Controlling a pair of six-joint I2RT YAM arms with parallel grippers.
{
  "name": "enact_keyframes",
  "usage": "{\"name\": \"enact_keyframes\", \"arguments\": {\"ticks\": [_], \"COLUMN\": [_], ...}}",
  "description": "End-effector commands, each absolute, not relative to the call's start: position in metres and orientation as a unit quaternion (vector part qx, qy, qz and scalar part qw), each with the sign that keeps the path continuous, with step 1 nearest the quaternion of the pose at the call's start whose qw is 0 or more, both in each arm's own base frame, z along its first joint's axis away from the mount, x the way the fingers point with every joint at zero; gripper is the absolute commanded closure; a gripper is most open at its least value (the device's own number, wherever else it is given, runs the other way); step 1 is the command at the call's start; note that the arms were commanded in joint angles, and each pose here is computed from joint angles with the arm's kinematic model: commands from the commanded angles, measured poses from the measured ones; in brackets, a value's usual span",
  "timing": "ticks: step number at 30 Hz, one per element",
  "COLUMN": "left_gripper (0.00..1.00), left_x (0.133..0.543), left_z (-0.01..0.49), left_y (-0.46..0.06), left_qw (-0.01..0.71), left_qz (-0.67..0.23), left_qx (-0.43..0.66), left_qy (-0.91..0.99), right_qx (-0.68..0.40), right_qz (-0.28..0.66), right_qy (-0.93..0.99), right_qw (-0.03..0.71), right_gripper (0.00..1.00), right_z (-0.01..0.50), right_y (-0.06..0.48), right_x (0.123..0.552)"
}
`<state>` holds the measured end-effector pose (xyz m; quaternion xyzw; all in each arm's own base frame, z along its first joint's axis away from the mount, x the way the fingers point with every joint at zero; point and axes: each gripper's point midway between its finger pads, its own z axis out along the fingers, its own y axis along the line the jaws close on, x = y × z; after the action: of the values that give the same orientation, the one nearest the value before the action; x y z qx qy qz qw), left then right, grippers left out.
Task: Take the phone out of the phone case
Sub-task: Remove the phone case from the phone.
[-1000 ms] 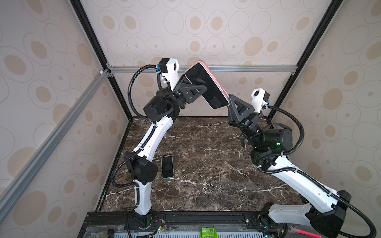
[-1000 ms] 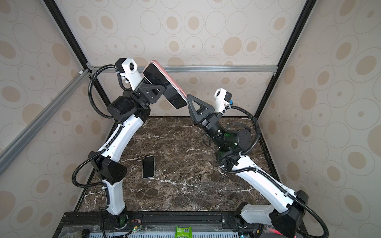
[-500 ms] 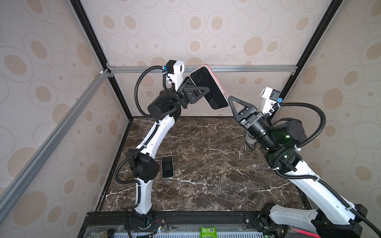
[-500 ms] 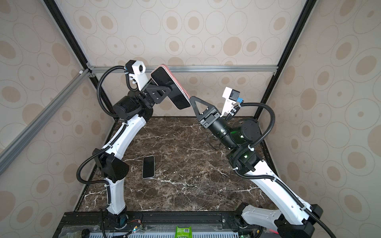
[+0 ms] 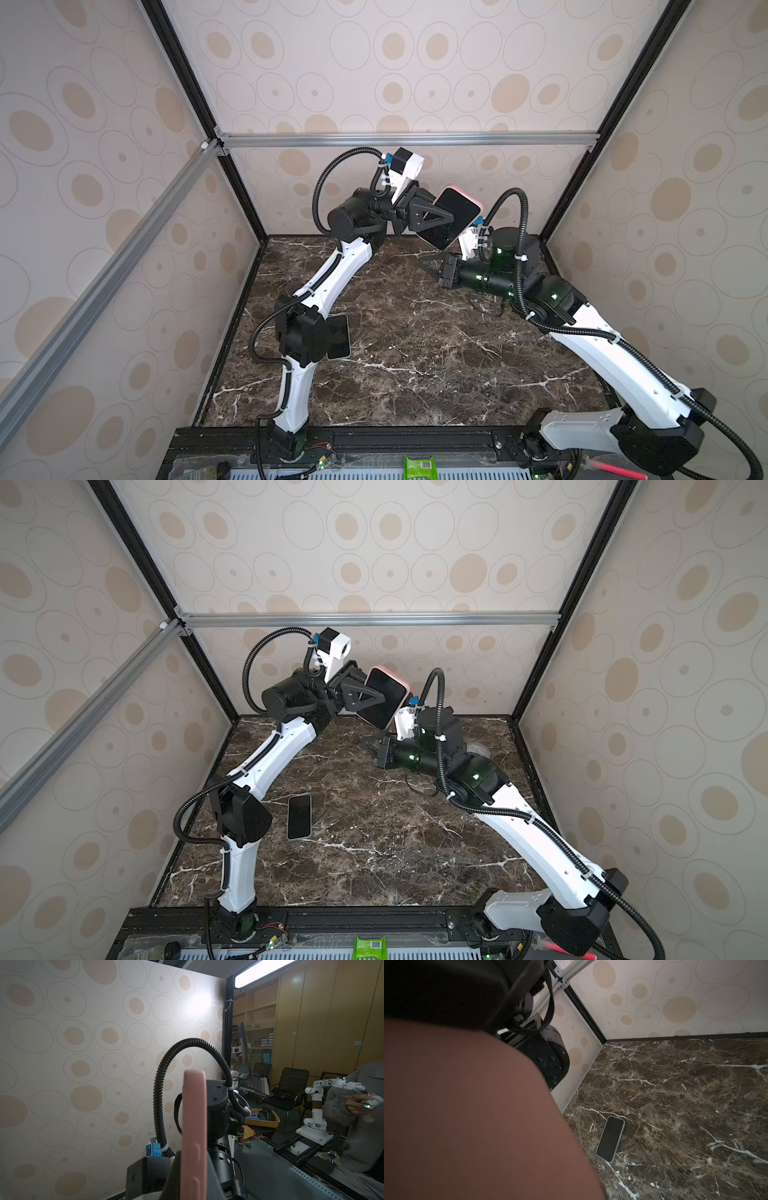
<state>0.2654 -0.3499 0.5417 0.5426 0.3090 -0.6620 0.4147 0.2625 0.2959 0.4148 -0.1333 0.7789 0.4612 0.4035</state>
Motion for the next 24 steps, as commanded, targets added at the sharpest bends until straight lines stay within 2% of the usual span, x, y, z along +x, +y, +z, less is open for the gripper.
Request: {"name": "enact_keyframes", "arguments": {"ticks": [1, 5, 7, 9, 11, 16, 20, 24], "left_gripper": [1.0, 1.0, 1.0, 1.0, 1.0, 1.0, 1.0, 1.0], "left_x": [0.259, 0.268, 0.274, 0.279, 0.281, 0.29, 0.296, 0.277], "left_z": [0.548, 0.555, 0.559, 0.565, 0.569, 0.577, 0.58, 0.586], "left_y": [-0.353, -0.347, -0.344, -0.339, -0.336, -0.338, -0.335, -0.319], "left_qw": [0.421, 0.437, 0.447, 0.459, 0.467, 0.485, 0.497, 0.47], "left_qz": [-0.669, -0.671, -0.67, -0.672, -0.675, -0.671, -0.669, -0.724], "left_qx": [0.537, 0.52, 0.51, 0.494, 0.482, 0.442, 0.399, 0.368], "left_qy": [0.295, 0.298, 0.302, 0.305, 0.308, 0.345, 0.383, 0.345], "right_qx": [-0.211, -0.17, -0.149, -0.13, -0.129, -0.158, -0.192, -0.23], "right_qz": [0.476, 0.425, 0.395, 0.377, 0.364, 0.356, 0.413, 0.466], "right_qy": [0.74, 0.736, 0.741, 0.736, 0.726, 0.695, 0.672, 0.627], "right_qw": [0.425, 0.499, 0.522, 0.547, 0.57, 0.604, 0.584, 0.581], "right_gripper": [1.0, 1.0, 0.87, 0.66, 0.56, 0.54, 0.5, 0.5], "right_z": [0.431, 0.432, 0.428, 0.429, 0.437, 0.464, 0.483, 0.503], "right_y": [0.294, 0.257, 0.239, 0.223, 0.211, 0.198, 0.2, 0.21], "right_x": [0.228, 0.234, 0.237, 0.239, 0.239, 0.237, 0.24, 0.237]}}
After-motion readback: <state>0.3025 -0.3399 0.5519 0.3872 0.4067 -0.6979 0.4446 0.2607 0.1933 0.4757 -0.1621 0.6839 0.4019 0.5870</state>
